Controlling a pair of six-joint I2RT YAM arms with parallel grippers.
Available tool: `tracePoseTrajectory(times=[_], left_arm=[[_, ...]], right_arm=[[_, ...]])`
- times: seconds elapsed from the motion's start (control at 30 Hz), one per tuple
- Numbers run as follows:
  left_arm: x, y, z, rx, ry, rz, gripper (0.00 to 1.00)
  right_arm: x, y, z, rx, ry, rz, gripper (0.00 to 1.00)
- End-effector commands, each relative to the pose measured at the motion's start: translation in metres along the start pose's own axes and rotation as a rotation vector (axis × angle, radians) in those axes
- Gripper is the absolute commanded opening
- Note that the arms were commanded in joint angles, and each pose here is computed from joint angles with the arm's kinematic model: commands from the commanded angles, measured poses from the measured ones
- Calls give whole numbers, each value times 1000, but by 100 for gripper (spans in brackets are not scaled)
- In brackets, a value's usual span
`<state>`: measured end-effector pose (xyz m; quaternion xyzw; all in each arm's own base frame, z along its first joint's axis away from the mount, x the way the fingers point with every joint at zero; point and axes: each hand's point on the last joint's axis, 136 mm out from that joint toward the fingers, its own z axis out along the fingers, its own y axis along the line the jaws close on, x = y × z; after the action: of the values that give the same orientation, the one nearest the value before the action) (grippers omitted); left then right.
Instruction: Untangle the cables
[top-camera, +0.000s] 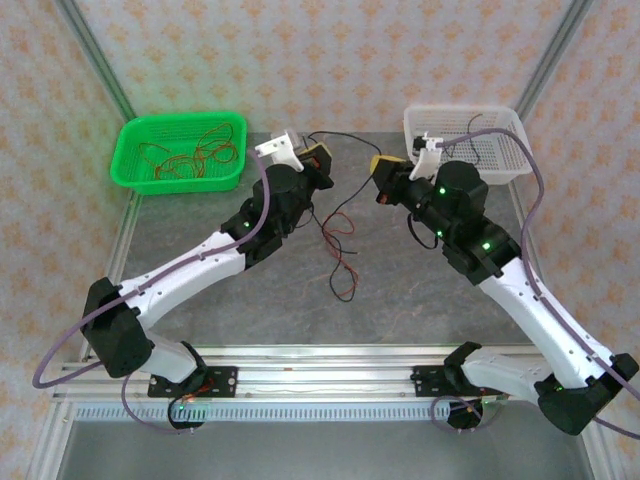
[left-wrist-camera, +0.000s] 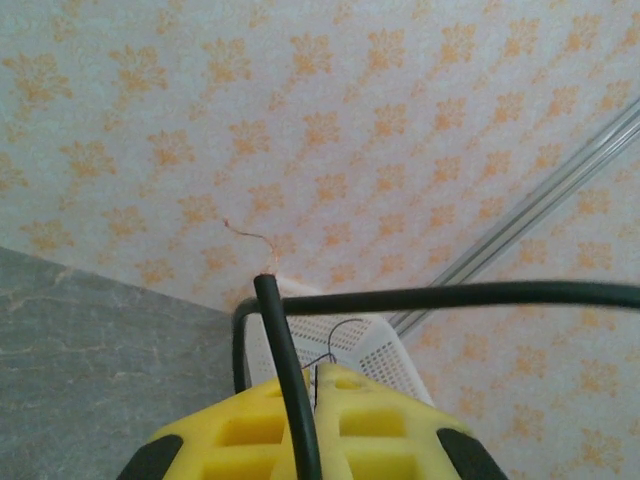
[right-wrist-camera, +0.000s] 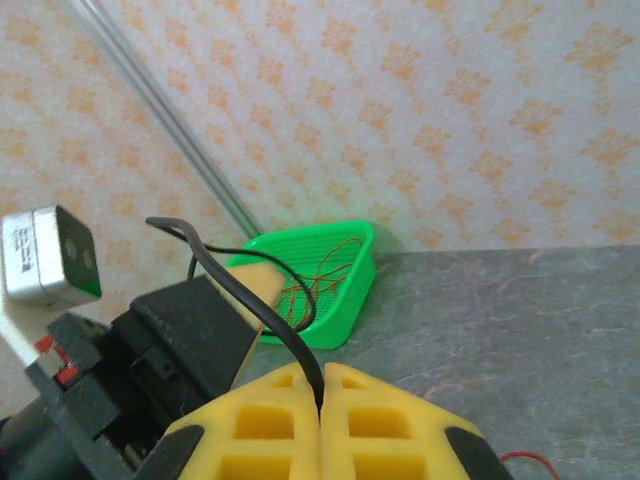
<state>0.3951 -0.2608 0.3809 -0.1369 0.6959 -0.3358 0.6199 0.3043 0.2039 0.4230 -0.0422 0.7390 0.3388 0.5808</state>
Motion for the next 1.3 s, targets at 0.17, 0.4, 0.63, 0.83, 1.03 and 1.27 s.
tracePoseTrajectory(times=[0.17,0.4,0.63,0.83,1.03,1.27], left_arm=[[54,13,-32,63,185,245,0],[76,2,-77,219,250,369,0],[48,-10,-116,325,182,352,0],[-1,-15,-138,314,47,313,0],[-55,-10,-154,236,-137,286,0],[-100,19,-171,83,-364,208,0]], right_arm=[[-55,-7,6,136,-102,-112,0],[-61,-46,35,280,-73,-168,0],[-44,-88,53,427,-8,-219,0],[-6,-108,59,453,69,-207,0],[27,-118,53,449,139,-191,0],[42,-125,36,472,166,-174,0]])
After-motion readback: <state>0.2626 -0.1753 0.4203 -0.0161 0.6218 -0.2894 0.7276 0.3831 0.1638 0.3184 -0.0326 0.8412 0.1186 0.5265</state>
